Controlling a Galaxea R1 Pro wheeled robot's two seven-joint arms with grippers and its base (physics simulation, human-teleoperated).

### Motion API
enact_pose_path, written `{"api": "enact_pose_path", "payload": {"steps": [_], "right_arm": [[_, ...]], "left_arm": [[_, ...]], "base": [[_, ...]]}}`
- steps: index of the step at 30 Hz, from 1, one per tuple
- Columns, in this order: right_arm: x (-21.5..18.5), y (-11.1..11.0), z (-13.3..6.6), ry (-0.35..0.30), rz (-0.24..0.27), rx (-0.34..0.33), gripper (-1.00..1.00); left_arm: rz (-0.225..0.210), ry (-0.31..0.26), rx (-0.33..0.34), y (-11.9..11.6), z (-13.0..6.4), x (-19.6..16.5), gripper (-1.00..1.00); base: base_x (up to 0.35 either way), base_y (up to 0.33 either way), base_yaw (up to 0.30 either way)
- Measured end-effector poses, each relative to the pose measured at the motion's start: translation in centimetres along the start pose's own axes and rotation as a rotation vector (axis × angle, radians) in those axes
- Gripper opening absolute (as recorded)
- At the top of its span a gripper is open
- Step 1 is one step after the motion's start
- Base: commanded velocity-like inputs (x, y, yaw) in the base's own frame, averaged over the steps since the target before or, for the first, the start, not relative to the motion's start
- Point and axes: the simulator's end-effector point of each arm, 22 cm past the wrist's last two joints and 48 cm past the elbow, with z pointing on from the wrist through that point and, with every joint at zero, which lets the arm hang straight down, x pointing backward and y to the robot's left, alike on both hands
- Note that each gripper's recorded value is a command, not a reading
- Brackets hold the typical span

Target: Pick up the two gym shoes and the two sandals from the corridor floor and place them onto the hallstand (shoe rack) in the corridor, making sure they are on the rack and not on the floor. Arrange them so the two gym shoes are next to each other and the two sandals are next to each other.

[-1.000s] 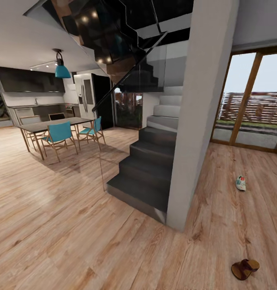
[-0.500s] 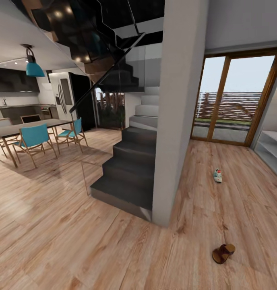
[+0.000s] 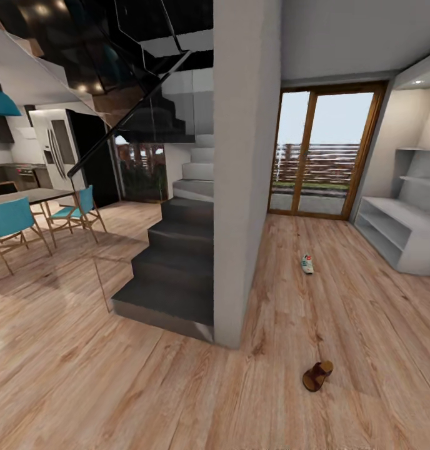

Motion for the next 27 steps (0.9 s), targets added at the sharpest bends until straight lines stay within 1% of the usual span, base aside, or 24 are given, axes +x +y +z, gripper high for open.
{"api": "enact_pose_path", "payload": {"steps": [10,14,27], "right_arm": [[-0.11,-0.04,0.03,-0.002,0.001,0.002,1.00],[-0.15,-0.08,0.04,-0.003,0.002,0.003,1.00],[-0.16,-0.08,0.04,-0.004,0.002,0.003,1.00]], "left_arm": [[-0.002,-0.002,0.005,-0.46,0.00,-0.11,1.00],[-0.004,-0.002,0.003,-0.31,0.02,-0.12,1.00],[0.005,-0.002,0.011,-0.58,-0.02,-0.09,1.00]], "base": [[0.000,0.000,-0.289],[0.000,0.000,-0.289],[0.000,0.000,-0.289]]}}
